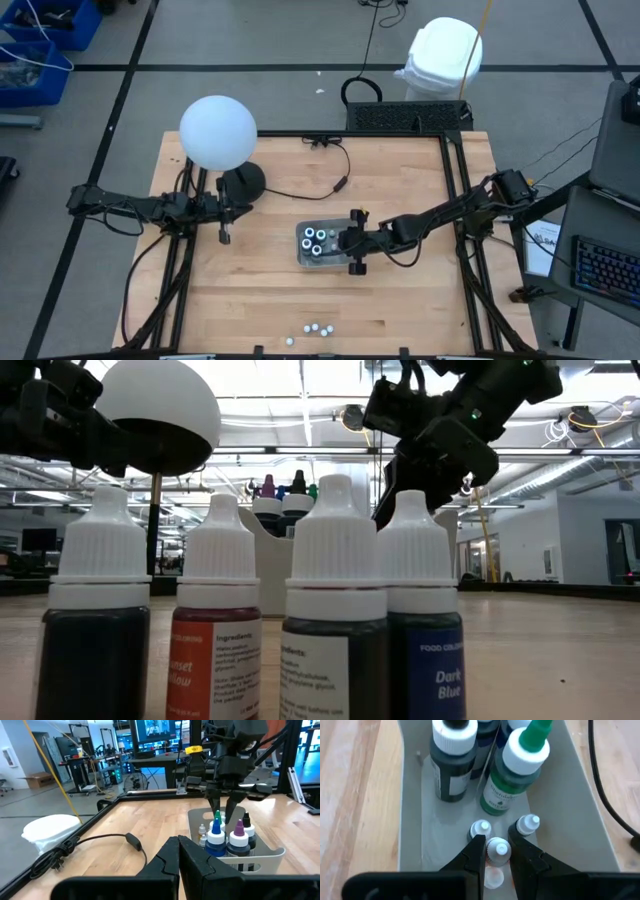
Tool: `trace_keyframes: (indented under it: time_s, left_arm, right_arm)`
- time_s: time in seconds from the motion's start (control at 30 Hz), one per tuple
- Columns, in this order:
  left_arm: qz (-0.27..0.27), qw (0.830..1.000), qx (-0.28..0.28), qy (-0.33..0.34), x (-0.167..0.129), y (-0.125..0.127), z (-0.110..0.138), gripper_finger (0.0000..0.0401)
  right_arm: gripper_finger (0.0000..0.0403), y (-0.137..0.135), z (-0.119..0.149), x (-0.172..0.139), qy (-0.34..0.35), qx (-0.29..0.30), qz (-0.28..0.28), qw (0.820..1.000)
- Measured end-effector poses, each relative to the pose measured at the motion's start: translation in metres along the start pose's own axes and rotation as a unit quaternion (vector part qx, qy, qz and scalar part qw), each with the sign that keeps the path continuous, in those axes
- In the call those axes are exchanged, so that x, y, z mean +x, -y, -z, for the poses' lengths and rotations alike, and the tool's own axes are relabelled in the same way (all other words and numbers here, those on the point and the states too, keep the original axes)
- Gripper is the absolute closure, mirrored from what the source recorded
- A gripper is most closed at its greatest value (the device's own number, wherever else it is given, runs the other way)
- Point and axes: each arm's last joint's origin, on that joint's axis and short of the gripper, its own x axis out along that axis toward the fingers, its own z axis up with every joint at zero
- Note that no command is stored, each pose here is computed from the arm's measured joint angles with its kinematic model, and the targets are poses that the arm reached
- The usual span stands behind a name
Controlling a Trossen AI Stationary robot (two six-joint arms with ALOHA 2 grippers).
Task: Pick & Place food coloring
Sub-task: Put the small orange food coloring bottle into the gray bin, then put the small dark blue food coloring bottle into the gray bin
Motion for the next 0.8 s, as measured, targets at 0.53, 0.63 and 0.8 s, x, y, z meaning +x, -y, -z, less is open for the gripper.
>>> trace_keyframes:
  time_s: [0.53,0.63,0.8]
  left_arm:
    - [0.0,1.0,-0.006,-0.001,0.0,0.0,0.0002,0.0393]
    - [0.0,1.0,-0.006,-0.001,0.0,0.0,0.0002,0.0393]
    - [0.0,1.0,-0.006,-0.001,0.0,0.0,0.0001,0.0393]
  right_arm:
    - [0.0321,0.0003,0.0014,0.0035,-0.004,0.015,0.002,1.0]
    - [0.0301,0.0007,0.0013,0.0036,-0.003,0.018,0.002,1.0]
    - [0.0289,0.0007,0.001,0.0036,-0.002,0.027,0.002,1.0]
